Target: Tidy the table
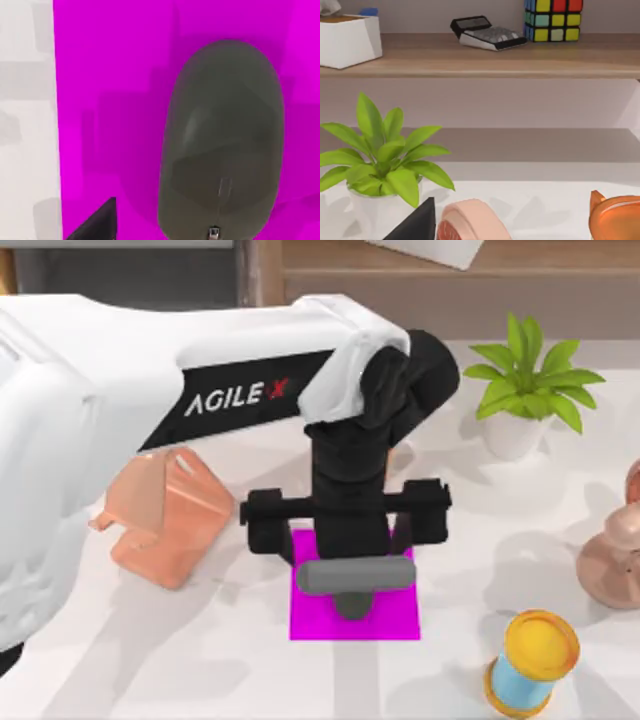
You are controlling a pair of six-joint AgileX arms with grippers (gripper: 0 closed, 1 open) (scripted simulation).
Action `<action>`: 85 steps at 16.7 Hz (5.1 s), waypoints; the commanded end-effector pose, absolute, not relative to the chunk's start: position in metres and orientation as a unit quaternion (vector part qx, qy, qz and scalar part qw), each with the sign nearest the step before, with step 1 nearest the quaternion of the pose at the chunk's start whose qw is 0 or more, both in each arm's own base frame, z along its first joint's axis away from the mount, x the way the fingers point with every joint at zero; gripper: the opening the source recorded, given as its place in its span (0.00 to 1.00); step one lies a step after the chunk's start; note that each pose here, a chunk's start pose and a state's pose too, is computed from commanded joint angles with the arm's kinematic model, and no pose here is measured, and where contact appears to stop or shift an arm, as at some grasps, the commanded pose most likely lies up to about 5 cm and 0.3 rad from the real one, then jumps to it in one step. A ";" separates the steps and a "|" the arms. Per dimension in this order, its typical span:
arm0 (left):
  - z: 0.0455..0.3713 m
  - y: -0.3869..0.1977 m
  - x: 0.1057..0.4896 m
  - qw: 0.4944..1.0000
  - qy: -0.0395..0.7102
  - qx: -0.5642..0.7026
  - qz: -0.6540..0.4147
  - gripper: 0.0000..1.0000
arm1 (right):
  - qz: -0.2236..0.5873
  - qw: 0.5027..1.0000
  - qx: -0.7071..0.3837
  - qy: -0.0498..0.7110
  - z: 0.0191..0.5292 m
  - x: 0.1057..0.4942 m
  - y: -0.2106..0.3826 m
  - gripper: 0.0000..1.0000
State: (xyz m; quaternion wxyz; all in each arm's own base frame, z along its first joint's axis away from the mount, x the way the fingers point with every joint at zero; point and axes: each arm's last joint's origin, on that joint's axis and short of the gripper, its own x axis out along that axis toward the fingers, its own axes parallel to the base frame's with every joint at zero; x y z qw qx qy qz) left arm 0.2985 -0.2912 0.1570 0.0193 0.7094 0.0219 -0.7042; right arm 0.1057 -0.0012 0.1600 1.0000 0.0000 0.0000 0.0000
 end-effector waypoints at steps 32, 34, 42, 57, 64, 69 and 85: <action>0.172 0.111 0.240 0.694 0.694 0.135 -0.135 1.00 | 0.000 1.000 0.000 0.000 0.160 0.106 -0.001 1.00; 0.172 0.110 0.240 0.694 0.693 0.137 -0.136 1.00 | 0.000 1.000 0.000 0.000 0.160 0.106 -0.001 1.00; 0.109 0.112 0.241 0.696 0.692 0.137 -0.133 1.00 | 0.000 1.000 0.000 0.000 0.160 0.106 -0.001 1.00; 0.102 0.111 0.240 0.694 0.694 0.135 -0.135 0.25 | 0.000 1.000 0.000 0.000 0.160 0.106 -0.001 1.00; 0.102 0.111 0.240 0.694 0.694 0.135 -0.135 0.00 | 0.000 1.000 0.000 0.000 0.160 0.106 -0.001 1.00; 0.114 0.110 0.240 0.701 0.688 0.132 -0.134 0.00 | 0.000 1.000 0.000 0.000 0.160 0.106 -0.001 1.00; 0.153 0.081 0.243 0.747 0.634 0.150 -0.134 0.00 | 0.000 1.000 0.000 0.000 0.160 0.106 -0.001 1.00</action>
